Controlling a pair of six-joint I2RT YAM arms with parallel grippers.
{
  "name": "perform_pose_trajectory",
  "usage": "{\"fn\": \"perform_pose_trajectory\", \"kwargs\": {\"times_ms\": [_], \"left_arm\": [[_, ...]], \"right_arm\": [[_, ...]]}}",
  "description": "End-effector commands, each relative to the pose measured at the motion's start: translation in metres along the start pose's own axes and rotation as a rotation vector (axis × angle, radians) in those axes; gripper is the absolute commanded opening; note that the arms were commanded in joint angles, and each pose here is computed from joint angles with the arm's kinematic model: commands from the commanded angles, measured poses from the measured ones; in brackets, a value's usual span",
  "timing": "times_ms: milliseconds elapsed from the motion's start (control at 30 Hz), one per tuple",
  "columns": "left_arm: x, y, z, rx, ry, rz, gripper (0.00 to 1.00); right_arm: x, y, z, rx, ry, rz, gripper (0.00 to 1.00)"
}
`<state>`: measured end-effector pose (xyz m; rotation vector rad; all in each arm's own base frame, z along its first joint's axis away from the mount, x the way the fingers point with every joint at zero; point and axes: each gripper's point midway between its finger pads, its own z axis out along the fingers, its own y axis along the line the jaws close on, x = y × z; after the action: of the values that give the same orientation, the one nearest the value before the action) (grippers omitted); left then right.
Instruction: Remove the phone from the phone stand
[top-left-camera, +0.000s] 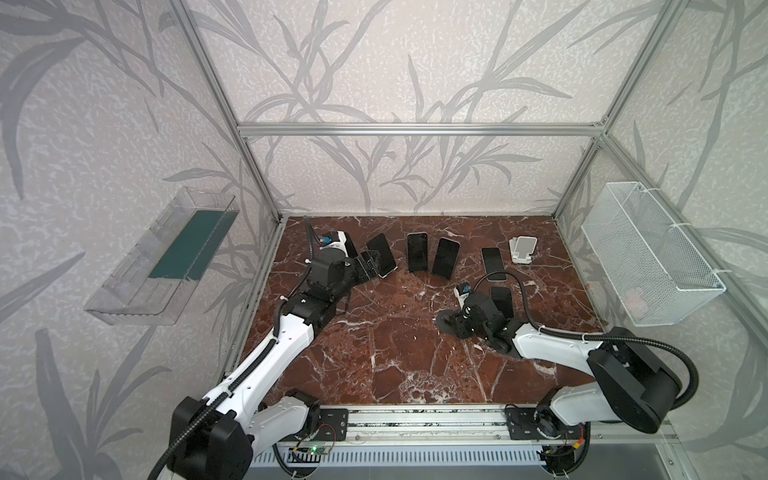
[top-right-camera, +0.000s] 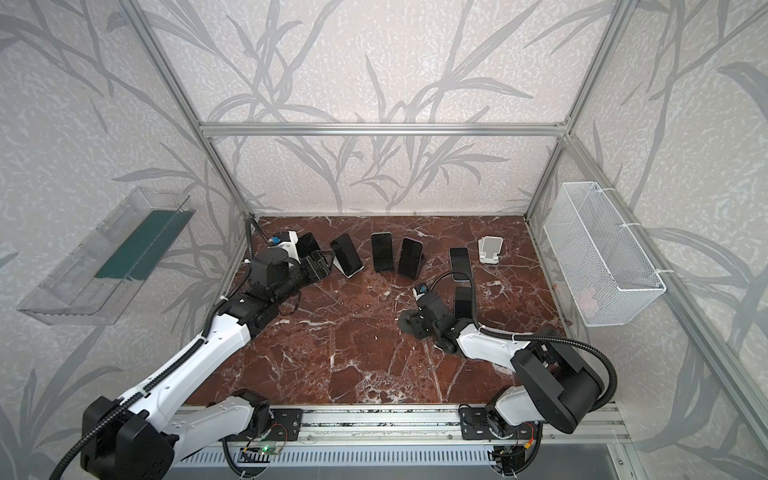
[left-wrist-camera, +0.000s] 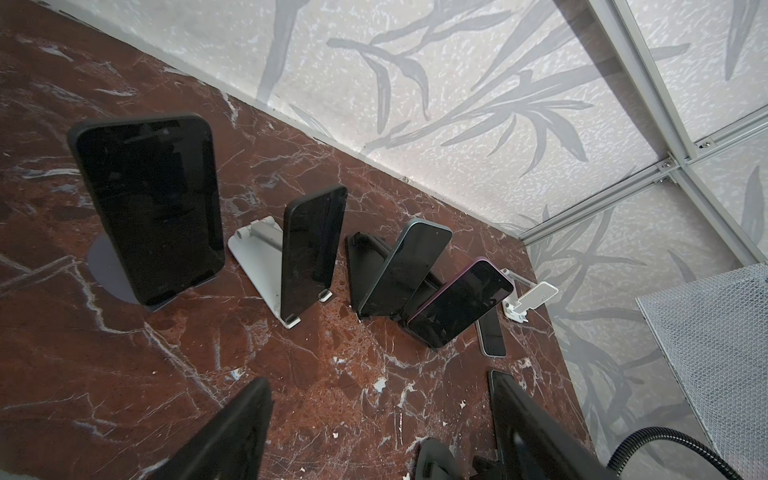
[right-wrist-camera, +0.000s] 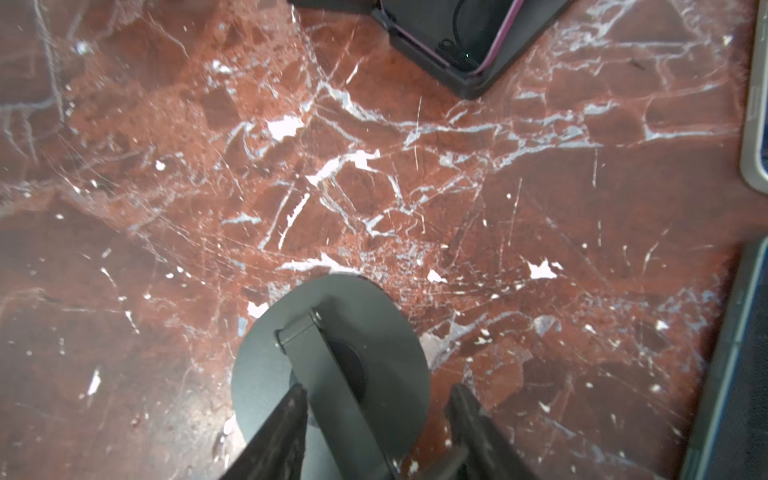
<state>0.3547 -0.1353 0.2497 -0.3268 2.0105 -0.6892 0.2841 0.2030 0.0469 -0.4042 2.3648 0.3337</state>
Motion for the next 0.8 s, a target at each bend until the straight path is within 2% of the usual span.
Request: {"fn": "perform_pose_trajectory", "kwargs": {"times_ms": [0, 200, 300, 433, 567, 767], "left_arm": [[-0.007, -0.006, -0.004, 0.028, -0.025, -0.002, 0.84], [-0.006, -0.004, -0.003, 0.018, -0.025, -0.001, 0.84], [-0.006, -0.006, -0.003, 0.026, -0.020, -0.002, 0.83], [-0.007, -0.004, -0.003, 0.017, -0.026, 0.000, 0.83], [-0.007, -0.005, -0.004, 0.022, -0.025, 0.001, 0.83], [-0.008, -0.007, -0.005, 0.030, -0.027, -0.003, 0.83]], "right_arm": [[-0.006, 0.003, -0.010, -0.026, -0.034, 0.022, 0.51], [-0.010, 0.001, -0.019, -0.010, -0.060, 0.050, 0.51], [-0.003, 0.009, -0.014, -0.039, -0.016, 0.038, 0.61], [0.009, 0.027, -0.008, -0.116, 0.037, 0.061, 0.69], [0.024, 0.038, -0.008, -0.152, 0.081, 0.139, 0.74], [0.046, 0.040, -0.024, -0.068, 0.123, 0.231, 0.79]]}}
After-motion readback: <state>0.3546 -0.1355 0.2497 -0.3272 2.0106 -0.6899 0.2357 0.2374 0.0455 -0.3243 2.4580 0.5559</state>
